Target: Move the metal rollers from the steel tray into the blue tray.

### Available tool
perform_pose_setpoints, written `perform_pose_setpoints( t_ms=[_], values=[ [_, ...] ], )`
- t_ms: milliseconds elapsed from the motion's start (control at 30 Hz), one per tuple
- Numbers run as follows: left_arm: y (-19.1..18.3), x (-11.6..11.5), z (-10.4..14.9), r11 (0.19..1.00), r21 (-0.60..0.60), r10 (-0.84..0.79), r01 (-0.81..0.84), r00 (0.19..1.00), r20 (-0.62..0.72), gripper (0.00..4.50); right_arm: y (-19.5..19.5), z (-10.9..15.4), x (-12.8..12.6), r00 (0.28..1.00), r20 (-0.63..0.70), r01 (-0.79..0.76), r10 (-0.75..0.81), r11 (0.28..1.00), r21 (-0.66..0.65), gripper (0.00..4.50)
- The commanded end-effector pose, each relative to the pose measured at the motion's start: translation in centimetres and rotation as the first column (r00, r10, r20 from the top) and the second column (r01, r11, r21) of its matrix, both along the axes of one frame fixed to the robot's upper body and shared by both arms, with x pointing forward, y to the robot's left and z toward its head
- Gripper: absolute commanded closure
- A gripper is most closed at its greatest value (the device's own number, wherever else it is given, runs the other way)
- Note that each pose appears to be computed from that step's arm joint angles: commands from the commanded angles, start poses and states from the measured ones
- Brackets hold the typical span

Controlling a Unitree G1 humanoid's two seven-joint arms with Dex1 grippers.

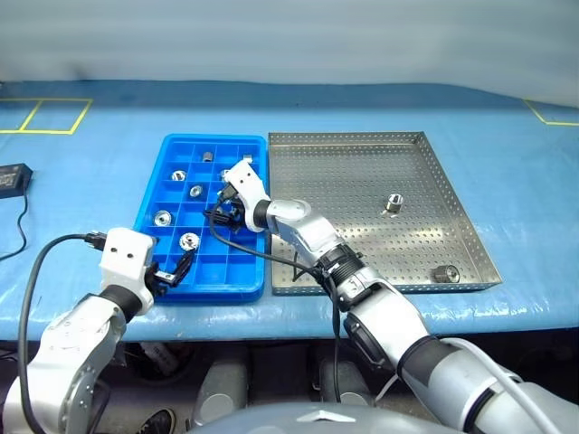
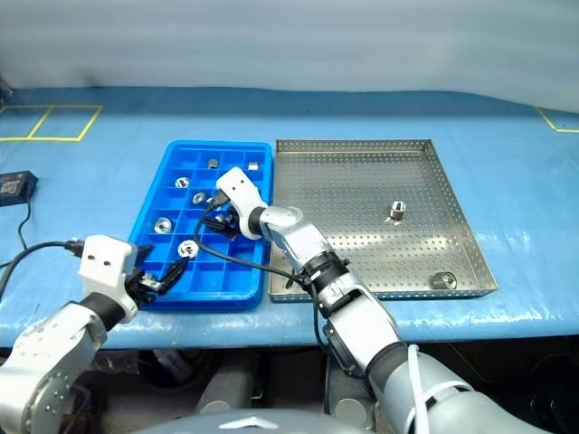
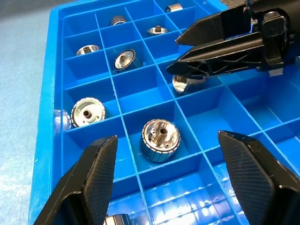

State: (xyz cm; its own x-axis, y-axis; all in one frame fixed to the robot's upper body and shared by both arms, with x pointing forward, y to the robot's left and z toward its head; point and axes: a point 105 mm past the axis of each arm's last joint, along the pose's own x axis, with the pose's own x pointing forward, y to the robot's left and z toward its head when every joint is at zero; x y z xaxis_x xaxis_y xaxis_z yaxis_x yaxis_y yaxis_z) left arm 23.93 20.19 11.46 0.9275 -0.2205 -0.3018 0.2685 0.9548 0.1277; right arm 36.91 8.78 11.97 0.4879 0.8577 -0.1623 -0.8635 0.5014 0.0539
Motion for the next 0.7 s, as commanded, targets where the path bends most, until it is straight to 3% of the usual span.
perform_pose_setpoints(
  t_ms=[33, 167, 267, 400, 700],
  values=[
    [-1.5, 1.2, 1.3, 0.998, -0.032, -0.057, 0.06, 0.995, 0.078, 0.75, 0.7, 5.7, -1.0, 0.998, 0.05, 0.012, -0.025, 0.97, 0.244, 1.17],
    [-3.3, 2.7, 2.2, 0.988, -0.074, -0.128, 0.138, 0.983, 0.131, 0.75, -4.4, 6.4, 0.1, 0.978, 0.106, 0.157, -0.182, 0.965, 0.21, 1.17],
    [-4.8, 5.0, 2.8, 0.98, -0.087, -0.16, 0.177, 0.972, 0.173, 0.75, -9.5, 5.2, 0.3, 0.942, 0.126, 0.299, -0.311, 0.948, 0.107, 1.17],
    [-8.0, 8.2, 3.0, 0.958, -0.044, -0.272, 0.284, 0.945, 0.184, 0.75, -16.7, 3.7, -0.2, 0.855, 0.151, 0.502, -0.496, 0.865, -0.002, 1.17],
    [-12.3, 10.6, 2.8, 0.901, -0.026, -0.424, 0.434, 0.889, 0.172, 0.75, -20.5, -0.2, 1.0, 0.719, 0.016, 0.695, -0.695, 0.719, -0.019, 1.17]
  ],
)
